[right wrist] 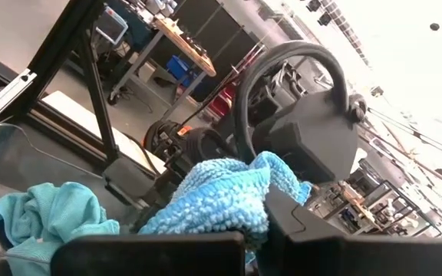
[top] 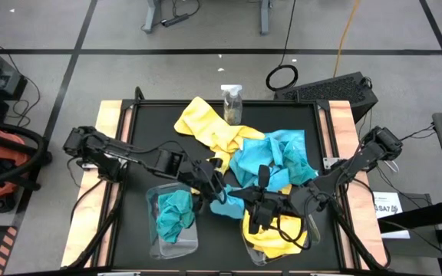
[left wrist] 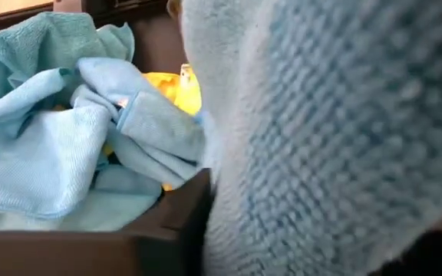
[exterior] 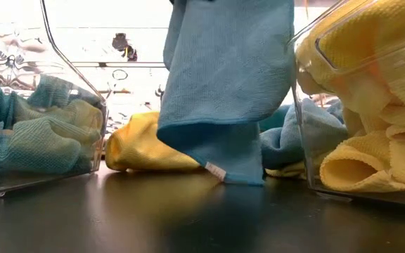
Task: Sort microfiber towel by color & place in baskets
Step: Put the blue microfiber towel into the left transparent bin
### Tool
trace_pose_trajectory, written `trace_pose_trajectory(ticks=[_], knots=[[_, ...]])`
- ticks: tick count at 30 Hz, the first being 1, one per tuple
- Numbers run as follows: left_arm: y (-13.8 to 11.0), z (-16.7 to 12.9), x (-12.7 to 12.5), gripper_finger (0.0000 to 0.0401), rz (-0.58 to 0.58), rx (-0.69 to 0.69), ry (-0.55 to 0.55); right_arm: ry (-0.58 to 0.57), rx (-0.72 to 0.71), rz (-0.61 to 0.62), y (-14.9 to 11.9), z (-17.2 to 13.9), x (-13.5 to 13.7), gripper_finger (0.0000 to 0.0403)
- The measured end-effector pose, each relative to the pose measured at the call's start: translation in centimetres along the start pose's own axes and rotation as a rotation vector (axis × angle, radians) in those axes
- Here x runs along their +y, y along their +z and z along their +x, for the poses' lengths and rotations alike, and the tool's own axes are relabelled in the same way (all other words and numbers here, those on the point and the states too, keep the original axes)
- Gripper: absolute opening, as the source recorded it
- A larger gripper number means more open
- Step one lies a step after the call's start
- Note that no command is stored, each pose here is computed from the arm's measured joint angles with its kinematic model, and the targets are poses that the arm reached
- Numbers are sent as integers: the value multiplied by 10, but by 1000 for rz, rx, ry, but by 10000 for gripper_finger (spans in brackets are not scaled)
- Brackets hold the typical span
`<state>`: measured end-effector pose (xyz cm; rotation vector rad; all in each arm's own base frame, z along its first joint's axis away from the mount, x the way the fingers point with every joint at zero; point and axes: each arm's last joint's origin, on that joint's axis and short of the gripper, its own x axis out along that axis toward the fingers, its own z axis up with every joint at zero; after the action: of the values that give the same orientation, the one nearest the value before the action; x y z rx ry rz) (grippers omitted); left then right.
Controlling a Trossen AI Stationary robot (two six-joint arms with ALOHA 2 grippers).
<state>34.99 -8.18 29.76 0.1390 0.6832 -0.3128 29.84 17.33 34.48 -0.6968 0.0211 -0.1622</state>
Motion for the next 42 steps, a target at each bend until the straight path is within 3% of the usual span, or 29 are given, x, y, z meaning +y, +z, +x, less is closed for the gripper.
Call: trace_pose_trajectory(ticks=[6,10,14,21,27,33,42], knots=[[-4,-6,1,16,38,51,45,-19,44,-6,0,-4,4,0],[0,-29,2,12,46,79,118,-18,111,-14,-4,-8,10,11],[15,-68,-2,6,54,7,157,-22,198,-23,-11,-11,15,56],[24,-135,-21,4,18,-71,118,-24,300,22,-23,-12,19,180],[13,-163,-39,4,-69,-16,25,-28,389,45,-37,-11,19,252],[6,-161,-62,3,-87,58,-33,-32,415,83,-42,-10,18,266],[-11,-152,-93,3,-167,202,-111,-18,437,77,-44,-13,21,251]])
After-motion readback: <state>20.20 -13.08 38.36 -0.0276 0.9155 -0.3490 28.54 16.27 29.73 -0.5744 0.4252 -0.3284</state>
